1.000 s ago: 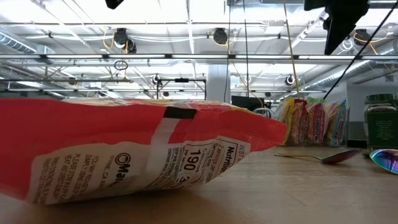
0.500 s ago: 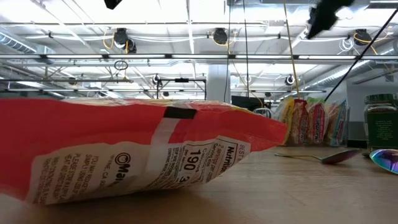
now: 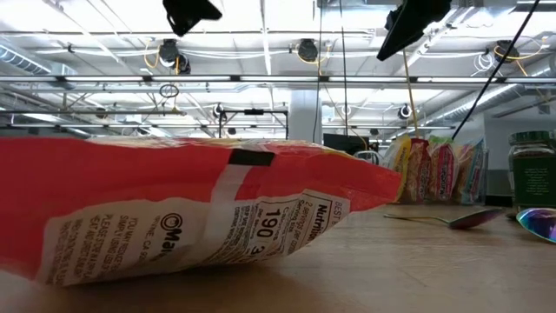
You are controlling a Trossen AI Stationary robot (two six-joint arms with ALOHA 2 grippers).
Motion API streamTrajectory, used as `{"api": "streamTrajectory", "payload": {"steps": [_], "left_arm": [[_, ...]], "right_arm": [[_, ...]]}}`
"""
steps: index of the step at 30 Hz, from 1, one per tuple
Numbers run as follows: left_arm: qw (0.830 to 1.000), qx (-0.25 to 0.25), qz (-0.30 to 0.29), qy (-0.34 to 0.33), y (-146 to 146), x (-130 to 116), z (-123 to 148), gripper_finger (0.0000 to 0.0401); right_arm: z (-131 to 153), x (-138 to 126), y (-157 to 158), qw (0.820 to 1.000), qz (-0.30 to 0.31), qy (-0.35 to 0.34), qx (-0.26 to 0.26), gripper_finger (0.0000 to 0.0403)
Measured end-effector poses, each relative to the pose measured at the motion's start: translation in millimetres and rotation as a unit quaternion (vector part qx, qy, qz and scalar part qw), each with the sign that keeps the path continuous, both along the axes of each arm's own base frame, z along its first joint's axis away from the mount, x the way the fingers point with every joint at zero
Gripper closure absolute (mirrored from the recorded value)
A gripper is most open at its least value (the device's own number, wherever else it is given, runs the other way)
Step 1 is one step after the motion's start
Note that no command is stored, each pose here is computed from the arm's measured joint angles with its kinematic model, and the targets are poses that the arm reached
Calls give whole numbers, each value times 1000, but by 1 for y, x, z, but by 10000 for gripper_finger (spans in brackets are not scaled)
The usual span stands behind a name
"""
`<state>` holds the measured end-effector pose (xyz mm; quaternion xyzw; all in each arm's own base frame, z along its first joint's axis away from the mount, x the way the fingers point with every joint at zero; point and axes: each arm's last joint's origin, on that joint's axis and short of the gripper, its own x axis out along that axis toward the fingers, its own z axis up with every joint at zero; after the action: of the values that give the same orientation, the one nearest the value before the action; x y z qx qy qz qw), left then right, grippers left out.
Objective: Pick & Place Food Item
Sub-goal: Put the brown seasoning bottle into the left transparent bin
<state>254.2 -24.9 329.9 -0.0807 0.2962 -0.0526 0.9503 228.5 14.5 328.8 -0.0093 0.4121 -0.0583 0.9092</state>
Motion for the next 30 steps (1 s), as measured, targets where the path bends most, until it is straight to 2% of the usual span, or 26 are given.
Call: {"api": "streamTrajectory", "payload": {"steps": [7,12,17,21,25,30], "left_arm": [[998,11,-17,53,-9,21,-26,224],[998,-9,16,68,0,28,-33,224],[994,-81,58,46,14,33,-28,218],[986,-151,75,5,20,39,-20,187],[973,-223,55,-23,13,50,-17,139],[954,-287,32,-82,-10,66,-10,96]], "right_arm": [[0,0,-1,1000,-5,0,-7,243],[-1,-1,-1,1000,-16,4,2,244],[-4,-11,-1,999,-16,44,-2,247],[-5,-24,-2,996,-34,80,8,248],[1,-37,0,996,-46,76,24,248],[11,-53,8,999,-9,48,21,248]]}}
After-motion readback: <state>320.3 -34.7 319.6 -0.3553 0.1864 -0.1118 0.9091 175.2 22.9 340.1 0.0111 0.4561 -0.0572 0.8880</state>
